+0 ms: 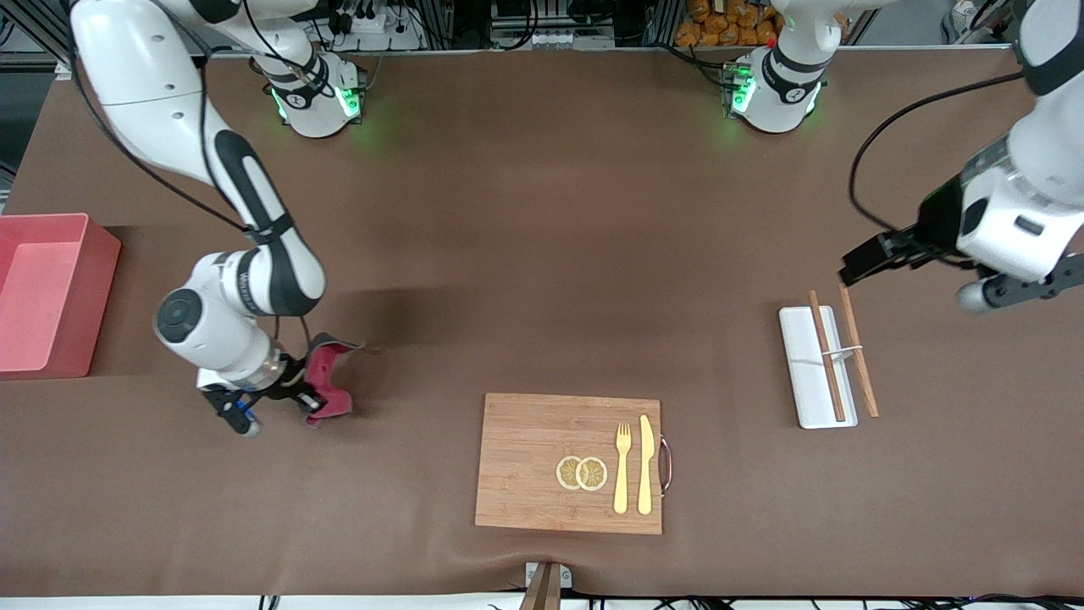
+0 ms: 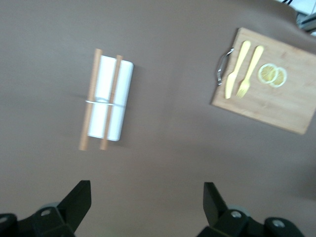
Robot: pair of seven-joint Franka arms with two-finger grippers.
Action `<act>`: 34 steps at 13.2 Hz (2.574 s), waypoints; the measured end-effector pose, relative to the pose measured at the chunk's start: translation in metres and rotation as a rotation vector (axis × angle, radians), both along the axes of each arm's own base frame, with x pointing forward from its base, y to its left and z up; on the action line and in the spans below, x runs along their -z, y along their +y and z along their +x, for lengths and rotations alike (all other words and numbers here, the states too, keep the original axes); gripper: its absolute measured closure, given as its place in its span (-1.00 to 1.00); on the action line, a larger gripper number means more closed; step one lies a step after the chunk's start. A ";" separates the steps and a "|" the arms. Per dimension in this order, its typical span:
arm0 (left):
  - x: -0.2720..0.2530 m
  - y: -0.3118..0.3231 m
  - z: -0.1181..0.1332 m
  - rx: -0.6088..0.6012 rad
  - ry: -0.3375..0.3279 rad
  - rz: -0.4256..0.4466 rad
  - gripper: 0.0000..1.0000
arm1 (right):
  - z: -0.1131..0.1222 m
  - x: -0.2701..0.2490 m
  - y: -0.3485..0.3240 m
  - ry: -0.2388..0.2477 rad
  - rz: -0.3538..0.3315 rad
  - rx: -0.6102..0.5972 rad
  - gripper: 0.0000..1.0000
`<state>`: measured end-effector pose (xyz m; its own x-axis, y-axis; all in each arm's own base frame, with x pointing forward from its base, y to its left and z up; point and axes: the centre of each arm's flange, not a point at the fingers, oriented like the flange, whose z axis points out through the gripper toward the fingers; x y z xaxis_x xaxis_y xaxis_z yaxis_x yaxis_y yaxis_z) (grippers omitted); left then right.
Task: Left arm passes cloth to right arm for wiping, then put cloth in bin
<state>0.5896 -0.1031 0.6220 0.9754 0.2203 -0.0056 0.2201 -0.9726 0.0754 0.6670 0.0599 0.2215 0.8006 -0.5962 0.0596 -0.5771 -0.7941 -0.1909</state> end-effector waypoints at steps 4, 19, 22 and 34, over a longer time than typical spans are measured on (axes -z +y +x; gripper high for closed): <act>-0.005 0.027 -0.025 0.061 0.002 0.028 -1.00 | -0.004 0.006 -0.115 -0.022 -0.059 -0.163 0.93; 0.000 0.035 -0.026 0.104 0.009 0.031 -1.00 | -0.009 0.006 -0.189 -0.022 -0.176 -0.353 0.93; 0.000 0.035 -0.026 0.104 0.009 0.031 -1.00 | -0.003 0.011 -0.129 0.000 -0.159 -0.223 0.93; 0.001 0.035 -0.026 0.104 0.011 0.031 -1.00 | -0.006 -0.032 0.066 0.105 -0.071 0.160 0.93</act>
<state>0.5633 -0.0684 0.6215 0.9930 0.1176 -0.0107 0.1180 -0.9921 0.0430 0.6609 0.1255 0.2535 0.7001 -0.7135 0.0274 -0.7107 -0.7000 -0.0701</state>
